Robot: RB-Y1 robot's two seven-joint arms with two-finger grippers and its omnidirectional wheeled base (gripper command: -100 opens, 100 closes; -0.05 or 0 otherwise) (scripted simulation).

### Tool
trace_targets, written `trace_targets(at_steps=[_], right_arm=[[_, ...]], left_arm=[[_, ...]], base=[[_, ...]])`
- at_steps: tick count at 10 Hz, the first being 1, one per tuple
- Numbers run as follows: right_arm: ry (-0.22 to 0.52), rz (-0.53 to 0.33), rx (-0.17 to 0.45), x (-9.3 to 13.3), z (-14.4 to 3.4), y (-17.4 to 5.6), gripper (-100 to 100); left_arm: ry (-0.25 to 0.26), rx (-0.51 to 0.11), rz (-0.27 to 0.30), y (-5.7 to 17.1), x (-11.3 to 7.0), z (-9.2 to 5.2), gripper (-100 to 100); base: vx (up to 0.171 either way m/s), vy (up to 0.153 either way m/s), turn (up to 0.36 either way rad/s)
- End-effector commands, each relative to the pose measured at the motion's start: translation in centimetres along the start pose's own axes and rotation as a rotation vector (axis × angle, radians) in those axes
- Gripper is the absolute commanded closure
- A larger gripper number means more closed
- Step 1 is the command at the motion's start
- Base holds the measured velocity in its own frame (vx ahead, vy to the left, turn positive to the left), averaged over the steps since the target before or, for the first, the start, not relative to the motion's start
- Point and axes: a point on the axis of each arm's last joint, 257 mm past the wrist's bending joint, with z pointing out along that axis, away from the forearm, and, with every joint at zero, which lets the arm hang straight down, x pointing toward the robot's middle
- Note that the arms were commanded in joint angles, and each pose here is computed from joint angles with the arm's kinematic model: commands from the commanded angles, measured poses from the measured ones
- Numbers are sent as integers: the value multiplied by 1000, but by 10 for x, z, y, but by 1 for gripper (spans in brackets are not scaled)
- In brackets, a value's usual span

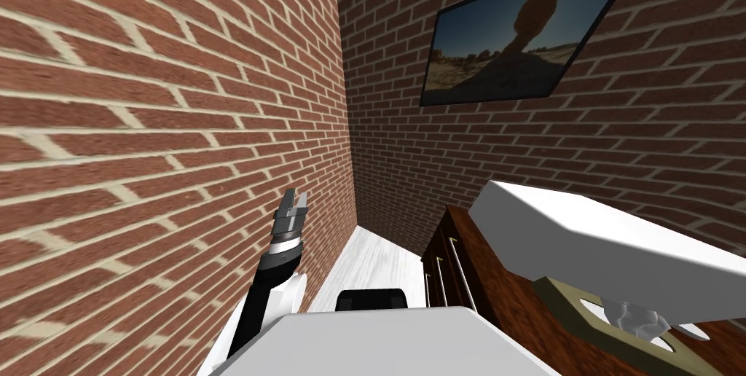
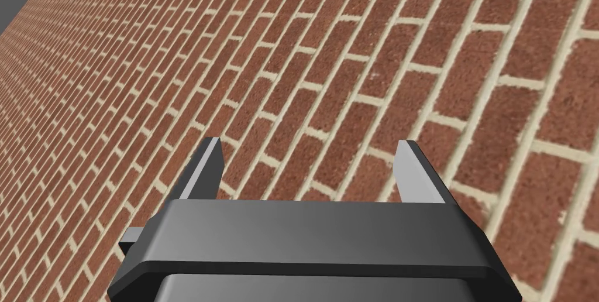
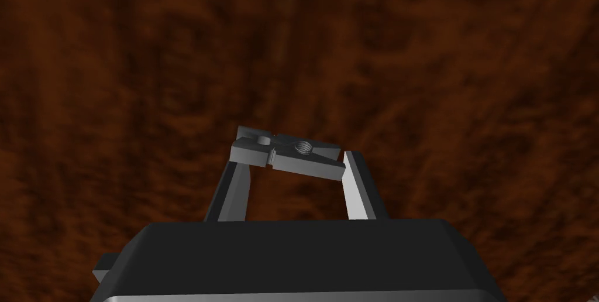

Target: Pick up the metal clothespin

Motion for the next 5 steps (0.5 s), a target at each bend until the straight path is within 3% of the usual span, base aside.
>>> trace_targets(at_steps=[1,3,4,5], right_arm=[[0,0,0,0,0,0,100],[0,-2,0,0,0,0,100],[0,-2,0,0,0,0,0],[1,-22,-2,-1,-1,0,100]], left_arm=[[0,0,0,0,0,0,0],[0,0,0,0,0,0,0],[0,0,0,0,0,0,0],[0,0,0,0,0,0,0]], base=[[-2,6,4],[0,0,0],[0,0,0],[92,-25,-238]])
